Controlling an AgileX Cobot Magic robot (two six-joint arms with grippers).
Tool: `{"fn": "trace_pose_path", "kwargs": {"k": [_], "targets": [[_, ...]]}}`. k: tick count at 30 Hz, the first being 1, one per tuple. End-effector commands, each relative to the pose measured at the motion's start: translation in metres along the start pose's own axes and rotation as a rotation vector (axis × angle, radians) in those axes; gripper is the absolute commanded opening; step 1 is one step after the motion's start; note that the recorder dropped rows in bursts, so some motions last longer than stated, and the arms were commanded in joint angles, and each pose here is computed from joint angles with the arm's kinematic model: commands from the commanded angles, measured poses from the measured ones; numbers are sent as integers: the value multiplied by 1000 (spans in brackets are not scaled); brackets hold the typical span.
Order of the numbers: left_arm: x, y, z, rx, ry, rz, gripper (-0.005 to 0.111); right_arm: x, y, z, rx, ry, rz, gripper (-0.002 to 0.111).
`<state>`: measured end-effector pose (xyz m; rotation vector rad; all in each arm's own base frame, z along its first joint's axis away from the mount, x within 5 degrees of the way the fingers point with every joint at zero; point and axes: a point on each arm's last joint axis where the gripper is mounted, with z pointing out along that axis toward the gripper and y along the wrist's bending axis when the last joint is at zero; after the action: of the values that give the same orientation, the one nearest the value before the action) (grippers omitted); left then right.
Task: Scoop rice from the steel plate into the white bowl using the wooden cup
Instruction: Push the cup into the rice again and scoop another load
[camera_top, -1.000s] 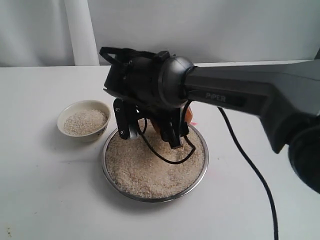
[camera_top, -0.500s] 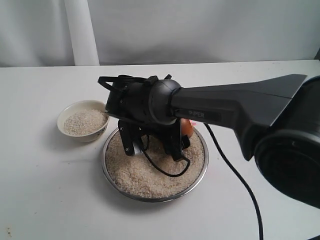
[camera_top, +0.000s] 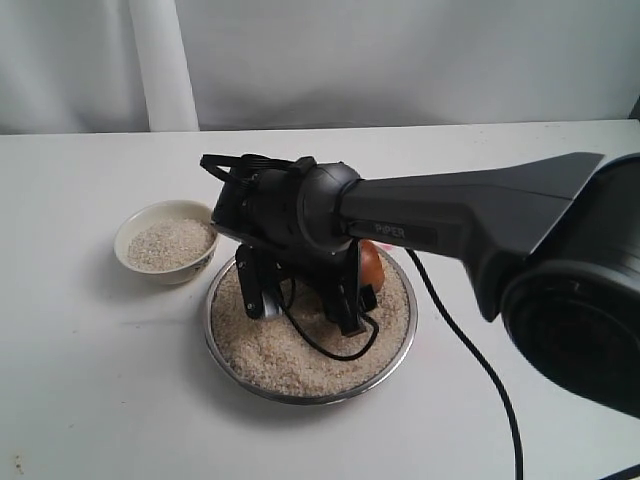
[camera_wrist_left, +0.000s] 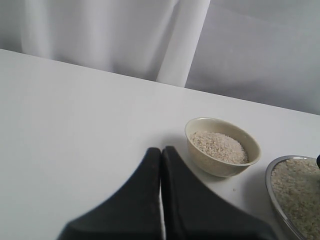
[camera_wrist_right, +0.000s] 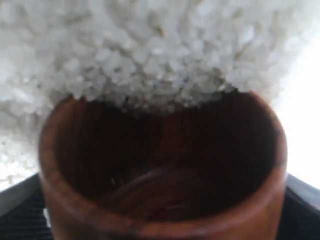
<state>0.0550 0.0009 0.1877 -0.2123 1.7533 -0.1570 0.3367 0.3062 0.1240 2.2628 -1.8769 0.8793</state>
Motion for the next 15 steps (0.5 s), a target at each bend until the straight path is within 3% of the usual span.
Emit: {"fn": "trace_pose_path", "kwargs": {"k": [1, 15], "targets": [[-1, -1, 0, 11, -12, -5, 0, -10, 6, 4, -49, -76, 26, 0], [-1, -1, 0, 11, -12, -5, 0, -22, 7, 2, -71, -210, 75, 0]]}}
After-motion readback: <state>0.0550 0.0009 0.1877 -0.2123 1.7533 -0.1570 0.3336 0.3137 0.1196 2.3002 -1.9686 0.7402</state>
